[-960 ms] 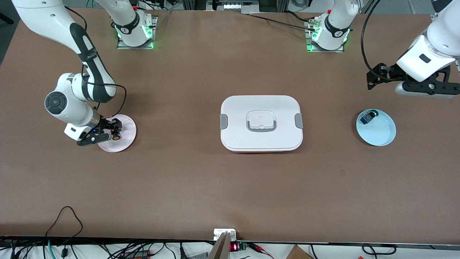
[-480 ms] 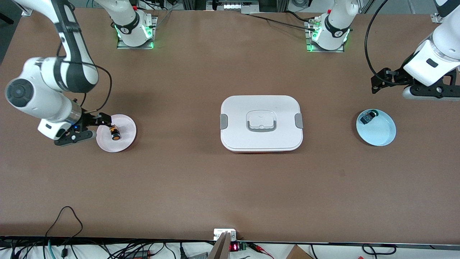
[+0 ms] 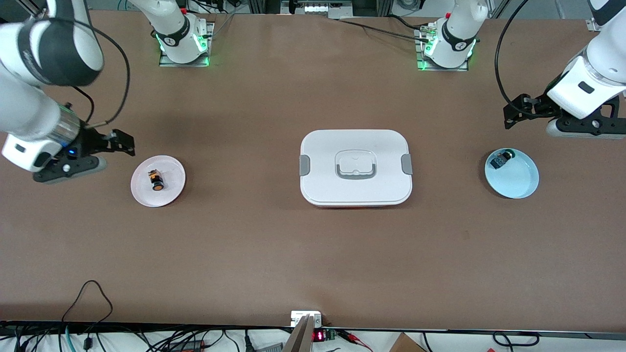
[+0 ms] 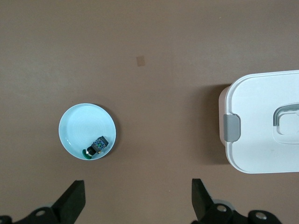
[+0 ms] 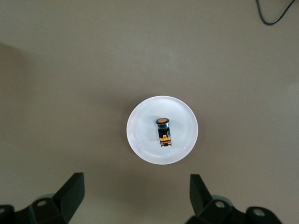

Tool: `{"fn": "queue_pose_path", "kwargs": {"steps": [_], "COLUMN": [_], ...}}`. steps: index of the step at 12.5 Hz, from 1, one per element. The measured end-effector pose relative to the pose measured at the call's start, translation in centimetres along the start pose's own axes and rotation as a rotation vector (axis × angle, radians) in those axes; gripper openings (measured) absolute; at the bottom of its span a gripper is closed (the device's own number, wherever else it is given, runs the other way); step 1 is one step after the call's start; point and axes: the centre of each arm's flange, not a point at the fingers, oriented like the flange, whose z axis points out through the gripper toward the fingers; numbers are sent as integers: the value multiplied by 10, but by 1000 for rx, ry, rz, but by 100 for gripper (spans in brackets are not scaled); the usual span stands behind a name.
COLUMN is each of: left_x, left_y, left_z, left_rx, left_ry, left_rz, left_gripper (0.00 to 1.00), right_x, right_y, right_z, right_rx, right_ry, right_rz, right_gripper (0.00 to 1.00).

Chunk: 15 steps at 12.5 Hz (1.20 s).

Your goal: Transfer orange switch to right arm and place

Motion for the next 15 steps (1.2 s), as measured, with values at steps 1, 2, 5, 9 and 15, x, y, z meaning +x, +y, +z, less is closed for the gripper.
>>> {"fn": "queue_pose_path", "kwargs": {"steps": [1,2,5,9,15], "left_x": [1,1,1,1,1], "left_y": [0,0,0,0,0], "left_z": [1,1,1,1,1], "left_rx": [0,0,0,0,0], "left_ry": [-1,-1,1,1,1], "left_rz": [0,0,0,-1,-2], "left_gripper": [100,100,100,100,100], "right_x": [-3,-6,-9,-12,-12], "right_y": [0,-1,-1,-2,-8], "right_z": [-15,-24,-31,-34,-34], "right_rx": [-1,-2,-2,3,6], "right_ry": [5,9,11,-13,-25], "right_rz": [0,1,2,4,-5], "right_gripper": [100,100,100,100,100]}}
